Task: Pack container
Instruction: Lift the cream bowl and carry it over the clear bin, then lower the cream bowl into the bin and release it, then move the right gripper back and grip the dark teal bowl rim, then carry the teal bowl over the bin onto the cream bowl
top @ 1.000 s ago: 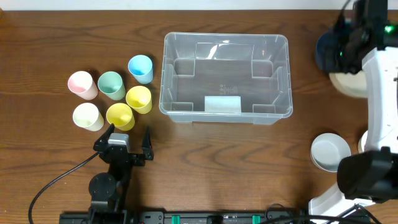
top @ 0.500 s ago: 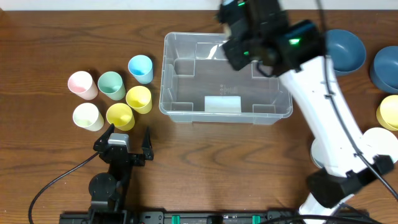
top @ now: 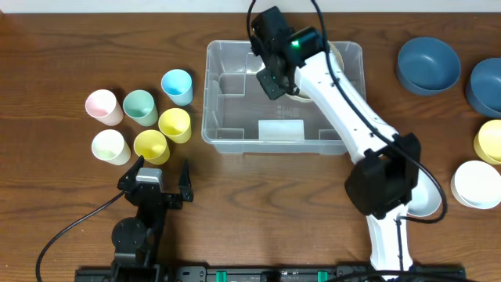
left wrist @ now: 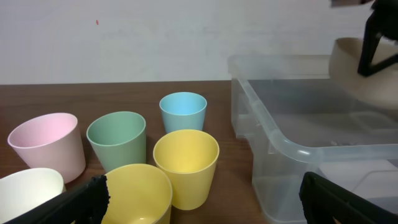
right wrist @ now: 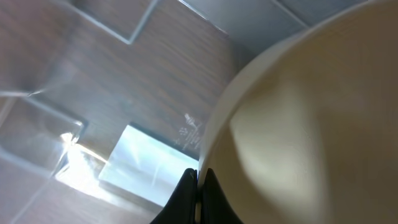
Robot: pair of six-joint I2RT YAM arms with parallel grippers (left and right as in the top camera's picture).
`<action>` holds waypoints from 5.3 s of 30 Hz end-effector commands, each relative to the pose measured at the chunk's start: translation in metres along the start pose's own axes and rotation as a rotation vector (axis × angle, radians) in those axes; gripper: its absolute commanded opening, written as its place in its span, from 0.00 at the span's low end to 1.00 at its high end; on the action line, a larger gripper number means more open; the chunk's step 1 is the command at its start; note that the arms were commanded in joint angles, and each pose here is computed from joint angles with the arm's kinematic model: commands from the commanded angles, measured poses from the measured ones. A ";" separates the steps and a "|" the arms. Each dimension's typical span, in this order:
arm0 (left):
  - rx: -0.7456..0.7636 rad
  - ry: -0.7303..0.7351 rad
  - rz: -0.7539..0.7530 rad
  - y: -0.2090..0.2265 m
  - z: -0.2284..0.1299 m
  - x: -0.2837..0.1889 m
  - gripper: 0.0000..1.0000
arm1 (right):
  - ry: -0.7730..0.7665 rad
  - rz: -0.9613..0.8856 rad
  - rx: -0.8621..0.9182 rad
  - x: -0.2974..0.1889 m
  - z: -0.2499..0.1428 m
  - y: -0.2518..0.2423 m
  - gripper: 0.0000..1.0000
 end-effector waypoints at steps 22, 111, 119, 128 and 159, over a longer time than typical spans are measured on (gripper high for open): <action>0.010 0.046 0.003 0.003 -0.015 0.001 0.98 | 0.099 -0.088 0.076 0.037 -0.016 -0.027 0.01; 0.010 0.046 0.003 0.003 -0.015 0.001 0.98 | 0.195 -0.163 0.655 0.109 -0.180 -0.296 0.57; 0.010 0.046 0.003 0.003 -0.015 0.001 0.98 | 0.185 -0.163 0.652 0.111 -0.178 -0.297 0.37; 0.010 0.046 0.003 0.003 -0.015 0.001 0.98 | 0.197 -0.160 0.652 0.111 -0.181 -0.296 0.04; 0.010 0.046 0.003 0.003 -0.015 0.001 0.98 | -0.333 -0.104 0.400 -0.154 -0.054 -0.191 0.01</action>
Point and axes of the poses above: each gripper's point midway between its finger pads, its own x axis out along the fingers, its own y axis along the line the jaws close on, z = x × y, the point moved 1 cm from there along -x, back along the fingers, and after that the axes turned 9 degrees about -x, right-handed, at the moved point
